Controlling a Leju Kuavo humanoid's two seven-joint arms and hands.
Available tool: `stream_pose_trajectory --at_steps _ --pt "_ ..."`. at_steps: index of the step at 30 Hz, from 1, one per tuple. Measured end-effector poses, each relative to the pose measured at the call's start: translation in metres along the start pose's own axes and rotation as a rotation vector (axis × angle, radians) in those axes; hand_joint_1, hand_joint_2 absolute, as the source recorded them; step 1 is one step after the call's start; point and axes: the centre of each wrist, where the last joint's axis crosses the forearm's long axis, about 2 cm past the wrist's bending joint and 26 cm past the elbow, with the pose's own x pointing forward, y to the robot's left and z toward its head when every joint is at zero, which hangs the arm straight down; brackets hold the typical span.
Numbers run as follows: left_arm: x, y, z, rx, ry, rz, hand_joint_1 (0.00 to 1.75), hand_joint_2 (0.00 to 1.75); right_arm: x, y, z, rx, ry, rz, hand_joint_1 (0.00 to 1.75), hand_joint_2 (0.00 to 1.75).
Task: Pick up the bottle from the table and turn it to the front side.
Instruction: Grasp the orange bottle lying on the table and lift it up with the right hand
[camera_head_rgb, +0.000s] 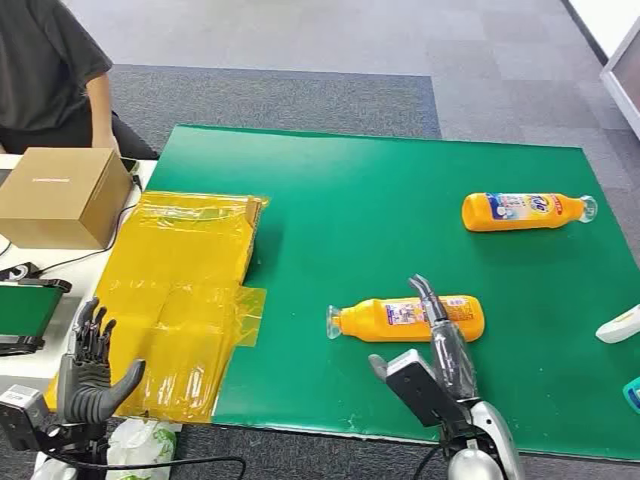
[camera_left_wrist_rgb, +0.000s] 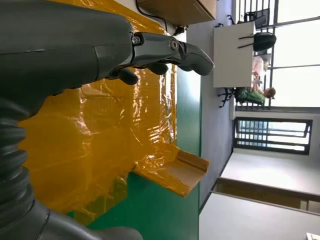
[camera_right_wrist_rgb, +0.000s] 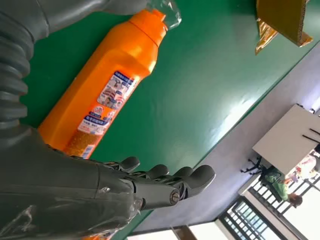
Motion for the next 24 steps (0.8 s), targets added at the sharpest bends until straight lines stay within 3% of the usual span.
stream_pose_trajectory --at_steps 5,12,21,24 --pt "-0.002 0.000 0.001 -0.002 0.005 0.002 0.00 1.75 0.000 -0.004 -0.007 -0.002 0.003 0.050 0.00 1.75" --pt "-0.009 -0.006 -0.006 -0.014 0.004 0.012 0.00 1.75 -0.018 -0.011 -0.036 0.050 0.079 0.277 0.00 1.75" --pt "-0.013 -0.008 -0.008 -0.021 0.010 0.022 0.00 1.75 -0.033 -0.011 -0.046 0.087 0.113 0.360 0.00 1.75" --pt "-0.020 -0.013 -0.017 -0.026 -0.004 0.042 0.00 1.75 -0.071 -0.008 -0.067 0.231 0.203 0.563 0.00 1.75"
